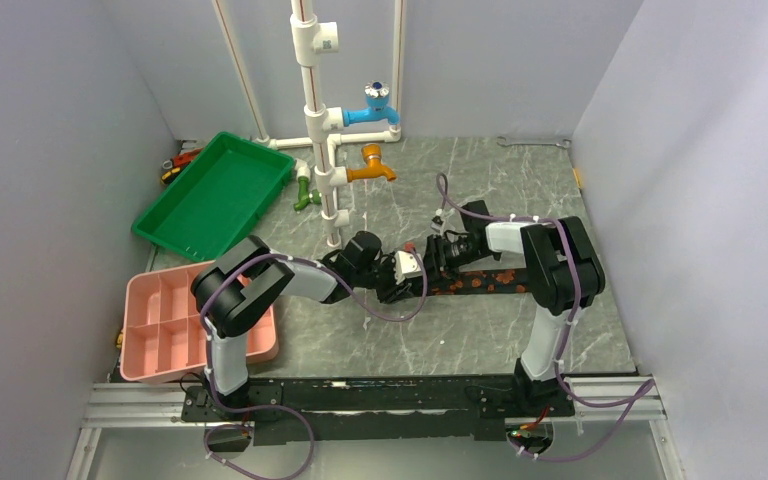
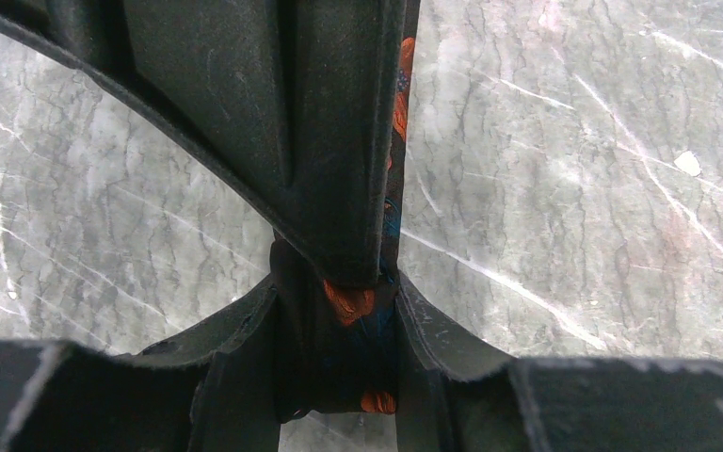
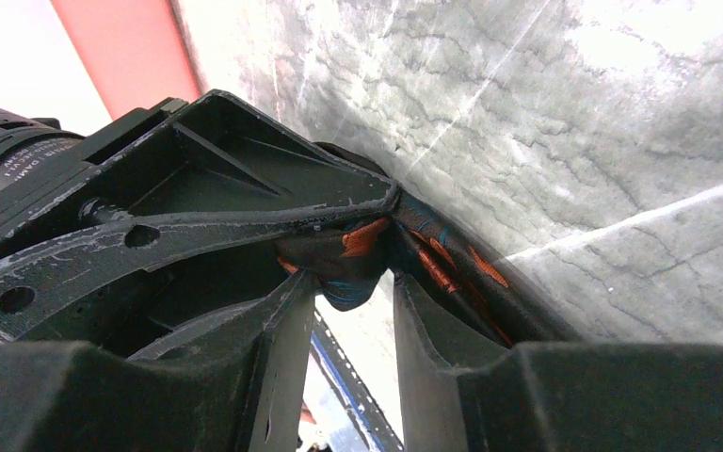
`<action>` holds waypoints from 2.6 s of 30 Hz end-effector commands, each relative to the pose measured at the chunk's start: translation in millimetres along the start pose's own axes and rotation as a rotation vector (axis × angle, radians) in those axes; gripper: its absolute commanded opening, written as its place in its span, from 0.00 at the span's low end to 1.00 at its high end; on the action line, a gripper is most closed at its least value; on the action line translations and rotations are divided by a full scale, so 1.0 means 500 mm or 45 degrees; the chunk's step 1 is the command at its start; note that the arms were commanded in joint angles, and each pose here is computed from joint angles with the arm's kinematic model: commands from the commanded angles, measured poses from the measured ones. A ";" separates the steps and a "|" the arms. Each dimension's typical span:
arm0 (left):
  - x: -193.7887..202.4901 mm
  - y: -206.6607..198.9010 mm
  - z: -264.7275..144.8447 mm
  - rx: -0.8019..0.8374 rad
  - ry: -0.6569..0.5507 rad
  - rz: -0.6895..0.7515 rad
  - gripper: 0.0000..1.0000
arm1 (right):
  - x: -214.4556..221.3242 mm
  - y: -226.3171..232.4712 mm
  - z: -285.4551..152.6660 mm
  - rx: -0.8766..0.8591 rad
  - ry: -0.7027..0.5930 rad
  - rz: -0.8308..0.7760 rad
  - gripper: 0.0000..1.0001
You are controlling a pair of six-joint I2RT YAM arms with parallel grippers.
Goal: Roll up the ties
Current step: Roll the tie at the center of the board.
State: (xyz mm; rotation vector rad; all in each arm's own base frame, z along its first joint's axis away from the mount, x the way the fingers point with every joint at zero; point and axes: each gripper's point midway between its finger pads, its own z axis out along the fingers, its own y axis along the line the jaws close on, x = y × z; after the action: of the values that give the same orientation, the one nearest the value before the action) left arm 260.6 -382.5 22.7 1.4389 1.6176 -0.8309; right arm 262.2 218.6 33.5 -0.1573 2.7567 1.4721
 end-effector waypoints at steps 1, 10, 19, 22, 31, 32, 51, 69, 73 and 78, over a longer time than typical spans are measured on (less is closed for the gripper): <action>0.110 -0.053 -0.009 0.090 0.223 -0.112 0.32 | -0.039 0.008 -0.003 -0.037 -0.076 -0.058 0.34; 0.087 -0.040 -0.013 0.048 0.127 -0.140 0.68 | -0.020 -0.086 0.006 0.204 0.001 -0.017 0.00; 0.031 -0.007 -0.016 0.028 -0.113 0.008 0.81 | -0.019 -0.146 -0.003 0.373 0.024 0.037 0.00; 0.030 0.005 0.001 0.031 -0.139 0.064 0.78 | -0.019 -0.153 -0.001 0.384 0.042 0.044 0.00; 0.034 0.004 0.024 0.103 -0.106 0.093 0.42 | -0.028 -0.120 -0.002 0.280 0.051 -0.009 0.00; 0.041 -0.002 0.019 0.112 -0.082 0.073 0.38 | -0.029 -0.107 -0.006 0.257 0.044 -0.032 0.00; 0.120 -0.075 0.002 0.157 0.283 -0.098 0.36 | -0.020 0.008 -0.023 0.065 -0.056 -0.121 0.47; 0.022 -0.027 0.011 0.117 -0.013 -0.033 0.79 | 0.008 -0.173 -0.054 0.453 0.060 0.025 0.00; 0.001 -0.023 0.040 0.144 -0.067 0.080 0.79 | 0.002 -0.197 -0.063 0.526 0.056 0.051 0.00; -0.013 -0.006 0.078 0.150 -0.102 0.052 0.76 | 0.000 -0.209 -0.064 0.555 0.071 0.049 0.00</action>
State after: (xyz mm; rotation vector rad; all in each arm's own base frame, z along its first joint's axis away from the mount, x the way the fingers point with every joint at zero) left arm 259.8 -408.8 24.8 1.4888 1.4878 -0.9457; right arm 267.7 169.7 12.5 -0.0405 2.9488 1.2501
